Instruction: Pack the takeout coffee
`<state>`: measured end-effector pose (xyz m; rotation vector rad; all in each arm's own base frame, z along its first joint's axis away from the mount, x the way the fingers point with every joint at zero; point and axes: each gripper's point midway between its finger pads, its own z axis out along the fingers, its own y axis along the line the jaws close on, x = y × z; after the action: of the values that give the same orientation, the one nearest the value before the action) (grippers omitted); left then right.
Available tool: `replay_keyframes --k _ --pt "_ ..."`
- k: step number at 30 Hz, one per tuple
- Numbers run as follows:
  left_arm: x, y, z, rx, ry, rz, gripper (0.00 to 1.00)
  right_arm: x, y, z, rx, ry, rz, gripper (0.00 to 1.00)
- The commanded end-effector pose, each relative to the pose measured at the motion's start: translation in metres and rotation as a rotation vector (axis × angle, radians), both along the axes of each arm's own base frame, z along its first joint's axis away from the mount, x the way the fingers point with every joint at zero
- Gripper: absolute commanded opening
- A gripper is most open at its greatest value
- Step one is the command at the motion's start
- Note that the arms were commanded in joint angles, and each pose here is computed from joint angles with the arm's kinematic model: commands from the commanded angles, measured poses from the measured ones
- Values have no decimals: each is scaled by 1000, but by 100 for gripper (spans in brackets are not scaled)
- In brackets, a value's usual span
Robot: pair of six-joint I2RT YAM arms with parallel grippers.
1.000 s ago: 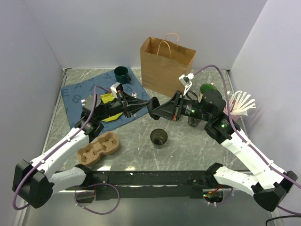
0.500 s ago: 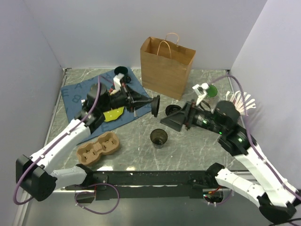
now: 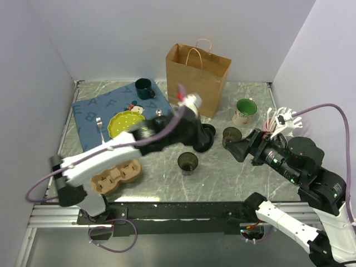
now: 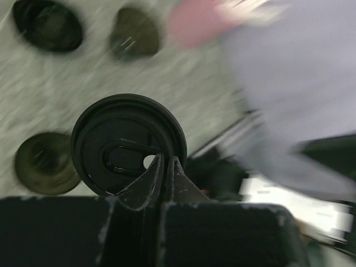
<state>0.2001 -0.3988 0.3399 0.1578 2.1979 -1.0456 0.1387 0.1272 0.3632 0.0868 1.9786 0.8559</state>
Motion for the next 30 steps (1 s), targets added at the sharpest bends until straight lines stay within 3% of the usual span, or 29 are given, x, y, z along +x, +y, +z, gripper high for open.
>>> replay_keyframes --k 1,13,30 --pt "2 31 -90 411 -21 106 1 -8 -44 -15 -102 32 -155 100" --pt "-18 18 -141 539 -21 91 1 -23 -54 -21 -104 33 -150 100" --pt "-13 7 -160 585 -58 65 1 -23 -56 -21 -100 28 -161 100"
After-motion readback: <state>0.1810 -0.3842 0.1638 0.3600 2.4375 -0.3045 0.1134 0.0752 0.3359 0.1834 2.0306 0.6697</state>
